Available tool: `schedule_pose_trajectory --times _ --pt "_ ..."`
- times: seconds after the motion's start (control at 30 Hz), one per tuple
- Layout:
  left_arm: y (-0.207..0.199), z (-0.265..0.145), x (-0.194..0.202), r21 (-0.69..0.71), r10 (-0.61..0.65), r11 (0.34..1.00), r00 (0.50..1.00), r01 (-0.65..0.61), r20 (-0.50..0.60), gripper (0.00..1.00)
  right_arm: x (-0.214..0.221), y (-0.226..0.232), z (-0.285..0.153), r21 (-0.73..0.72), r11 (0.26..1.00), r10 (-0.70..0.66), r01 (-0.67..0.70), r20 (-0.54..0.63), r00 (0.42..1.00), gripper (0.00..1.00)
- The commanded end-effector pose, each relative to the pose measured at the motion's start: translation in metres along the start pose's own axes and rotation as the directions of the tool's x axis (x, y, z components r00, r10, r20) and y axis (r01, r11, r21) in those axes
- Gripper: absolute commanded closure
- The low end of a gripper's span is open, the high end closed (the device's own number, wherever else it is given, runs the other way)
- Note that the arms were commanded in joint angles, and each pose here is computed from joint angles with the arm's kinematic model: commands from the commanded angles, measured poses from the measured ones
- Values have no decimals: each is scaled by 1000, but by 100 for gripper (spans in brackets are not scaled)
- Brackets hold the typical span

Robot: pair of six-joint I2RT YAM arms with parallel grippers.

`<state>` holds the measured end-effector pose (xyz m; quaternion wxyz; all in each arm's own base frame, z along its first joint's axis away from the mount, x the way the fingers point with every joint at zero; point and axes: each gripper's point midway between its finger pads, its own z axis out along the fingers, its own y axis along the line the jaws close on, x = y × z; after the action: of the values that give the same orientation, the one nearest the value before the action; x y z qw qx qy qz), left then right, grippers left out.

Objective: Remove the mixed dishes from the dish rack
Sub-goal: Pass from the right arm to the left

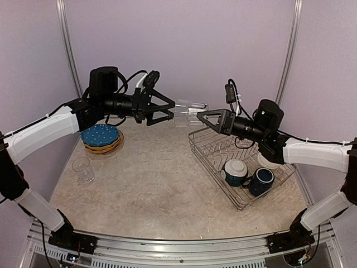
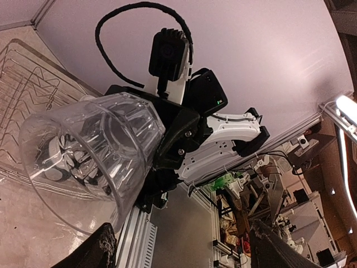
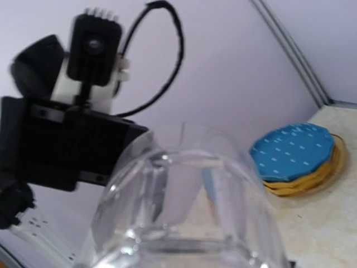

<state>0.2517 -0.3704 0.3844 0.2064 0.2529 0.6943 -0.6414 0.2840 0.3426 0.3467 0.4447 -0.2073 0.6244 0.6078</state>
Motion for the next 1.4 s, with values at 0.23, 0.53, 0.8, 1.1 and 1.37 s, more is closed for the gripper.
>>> schedule_pose_trajectory --times 0.23,0.53,0.8,1.1,1.37 --pt "1 5 7 -12 6 1000 998 -7 -59 32 -4 39 0 -173 984 -45 53 53 998 100" --pt "-17 7 6 36 31 999 998 -29 -63 41 1 41 14 -204 978 -40 44 21 999 100" --pt "-20 16 6 66 40 997 997 -35 -64 82 9 39 24 -249 969 -1 7 21 1000 100" --pt "20 -21 -4 -173 -34 984 999 39 31 100 16 -20 16 99 995 -9 9 0 1000 0" --pt "112 -156 19 -672 -240 663 944 331 228 100 28 -70 -18 425 901 -45 86 -106 993 0"
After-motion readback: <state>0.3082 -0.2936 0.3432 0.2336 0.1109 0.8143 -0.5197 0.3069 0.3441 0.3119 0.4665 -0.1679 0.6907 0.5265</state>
